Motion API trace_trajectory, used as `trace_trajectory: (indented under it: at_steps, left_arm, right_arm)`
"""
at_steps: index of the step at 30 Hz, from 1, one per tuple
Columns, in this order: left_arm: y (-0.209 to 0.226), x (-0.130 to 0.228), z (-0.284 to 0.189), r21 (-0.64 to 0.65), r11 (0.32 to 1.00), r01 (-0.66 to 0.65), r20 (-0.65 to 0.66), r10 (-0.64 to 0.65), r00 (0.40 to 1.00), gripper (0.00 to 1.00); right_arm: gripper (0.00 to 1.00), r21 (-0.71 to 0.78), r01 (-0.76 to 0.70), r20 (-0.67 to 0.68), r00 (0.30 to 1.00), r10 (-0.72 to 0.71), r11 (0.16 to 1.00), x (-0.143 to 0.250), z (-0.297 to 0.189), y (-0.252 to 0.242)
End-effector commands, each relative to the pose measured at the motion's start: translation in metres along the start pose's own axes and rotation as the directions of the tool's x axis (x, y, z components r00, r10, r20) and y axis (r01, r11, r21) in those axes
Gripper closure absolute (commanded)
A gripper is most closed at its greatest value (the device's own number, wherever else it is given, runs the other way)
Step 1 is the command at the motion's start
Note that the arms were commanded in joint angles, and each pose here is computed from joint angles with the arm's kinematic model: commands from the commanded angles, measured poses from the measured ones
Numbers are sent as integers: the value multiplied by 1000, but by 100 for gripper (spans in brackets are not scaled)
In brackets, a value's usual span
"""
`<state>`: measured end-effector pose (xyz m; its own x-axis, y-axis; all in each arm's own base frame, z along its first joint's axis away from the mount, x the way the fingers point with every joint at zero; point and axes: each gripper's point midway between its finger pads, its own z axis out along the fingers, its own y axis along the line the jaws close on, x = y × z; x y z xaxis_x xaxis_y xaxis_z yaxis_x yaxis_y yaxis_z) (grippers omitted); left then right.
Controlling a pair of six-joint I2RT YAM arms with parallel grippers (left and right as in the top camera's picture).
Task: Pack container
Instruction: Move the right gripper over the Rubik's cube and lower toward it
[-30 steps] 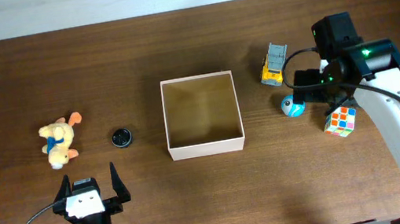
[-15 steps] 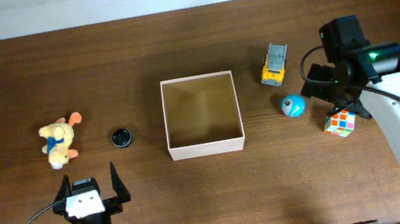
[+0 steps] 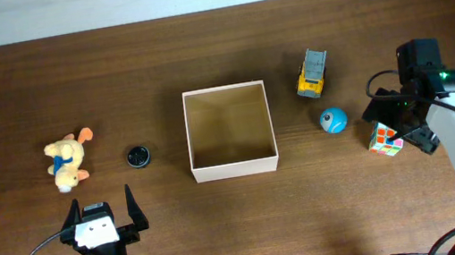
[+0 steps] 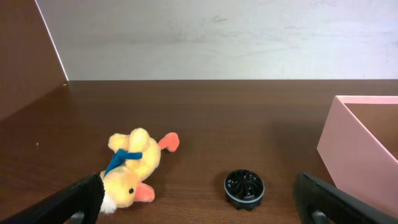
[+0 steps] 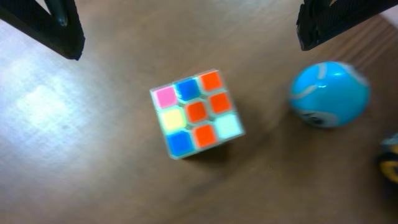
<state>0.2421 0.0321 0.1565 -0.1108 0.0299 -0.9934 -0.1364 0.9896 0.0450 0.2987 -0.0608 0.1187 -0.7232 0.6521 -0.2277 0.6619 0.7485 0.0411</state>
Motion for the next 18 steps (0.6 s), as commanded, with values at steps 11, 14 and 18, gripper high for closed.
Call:
trace_trajectory:
  at_steps: [11, 14, 18]
  left_arm:
    - [-1, 0, 0, 6, 1000, -15, 7, 15, 1000, 1]
    - [-1, 0, 0, 6, 1000, -15, 7, 15, 1000, 1]
    - [-1, 0, 0, 6, 1000, -15, 7, 15, 1000, 1]
  right_arm:
    - [1, -109, 321, 66, 947, -315, 941, -15, 21, 41]
    - [5, -89, 322, -17, 946, -325, 943, -5, 42, 37]
    - [8, -68, 324, -94, 939, -330, 944, 6, 59, 32]
